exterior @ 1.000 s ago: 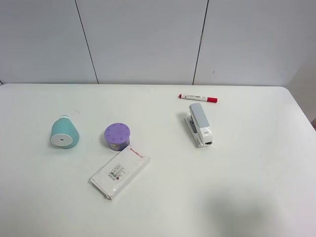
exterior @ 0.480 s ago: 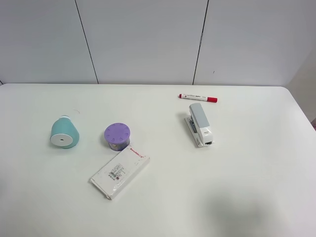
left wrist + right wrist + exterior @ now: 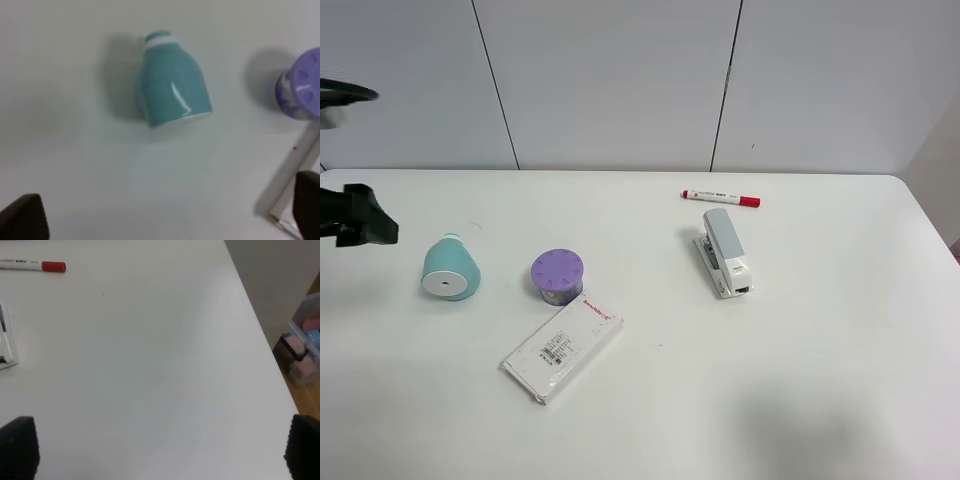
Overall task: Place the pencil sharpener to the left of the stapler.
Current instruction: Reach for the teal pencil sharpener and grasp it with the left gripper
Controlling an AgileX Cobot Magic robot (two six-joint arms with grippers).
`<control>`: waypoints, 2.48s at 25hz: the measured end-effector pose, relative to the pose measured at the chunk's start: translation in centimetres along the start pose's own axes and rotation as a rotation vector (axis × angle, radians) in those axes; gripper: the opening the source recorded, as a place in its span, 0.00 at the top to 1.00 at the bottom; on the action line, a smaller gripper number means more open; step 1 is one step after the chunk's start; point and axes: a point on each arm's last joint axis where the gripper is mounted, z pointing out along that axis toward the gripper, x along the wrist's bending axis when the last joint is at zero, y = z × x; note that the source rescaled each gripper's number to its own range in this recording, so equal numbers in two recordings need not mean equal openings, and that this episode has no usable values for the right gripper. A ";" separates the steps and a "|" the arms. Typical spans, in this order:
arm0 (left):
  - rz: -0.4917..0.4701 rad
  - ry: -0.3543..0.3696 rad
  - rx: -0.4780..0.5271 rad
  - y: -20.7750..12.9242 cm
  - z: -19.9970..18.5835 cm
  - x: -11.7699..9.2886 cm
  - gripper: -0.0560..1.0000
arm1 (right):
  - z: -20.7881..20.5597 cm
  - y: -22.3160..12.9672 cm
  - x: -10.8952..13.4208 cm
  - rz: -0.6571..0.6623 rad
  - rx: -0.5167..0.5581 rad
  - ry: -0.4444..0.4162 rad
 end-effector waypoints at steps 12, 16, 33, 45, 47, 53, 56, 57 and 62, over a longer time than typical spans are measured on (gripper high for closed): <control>-0.004 0.010 0.134 3.4 8.6 0.5 0.00 | 0.0 0.0 0.0 0.000 0.000 0.000; -0.028 0.001 0.156 3.4 10.4 0.6 0.00 | 0.0 0.0 0.0 0.000 0.000 0.000; -0.061 0.009 0.173 3.0 15.0 1.0 0.00 | 0.0 0.0 0.0 0.000 0.000 0.000; -0.073 -0.002 0.187 4.4 16.8 1.0 0.00 | 0.0 0.0 0.0 0.000 0.000 0.000; -0.075 -0.002 0.221 3.9 17.5 1.1 0.00 | 0.0 0.0 0.0 0.000 0.000 0.000; -0.081 0.002 0.295 2.9 19.2 1.2 0.00 | 0.0 0.0 0.0 0.000 0.000 0.000; -0.083 0.004 0.317 2.5 19.8 1.3 0.00 | 0.0 0.0 0.0 0.000 0.000 0.000; -0.084 0.005 0.324 2.4 20.1 1.3 0.00 | 0.0 0.0 0.0 0.000 0.000 0.000; -0.070 0.003 0.330 2.0 20.9 0.9 0.00 | 0.0 0.0 0.0 0.000 0.000 0.000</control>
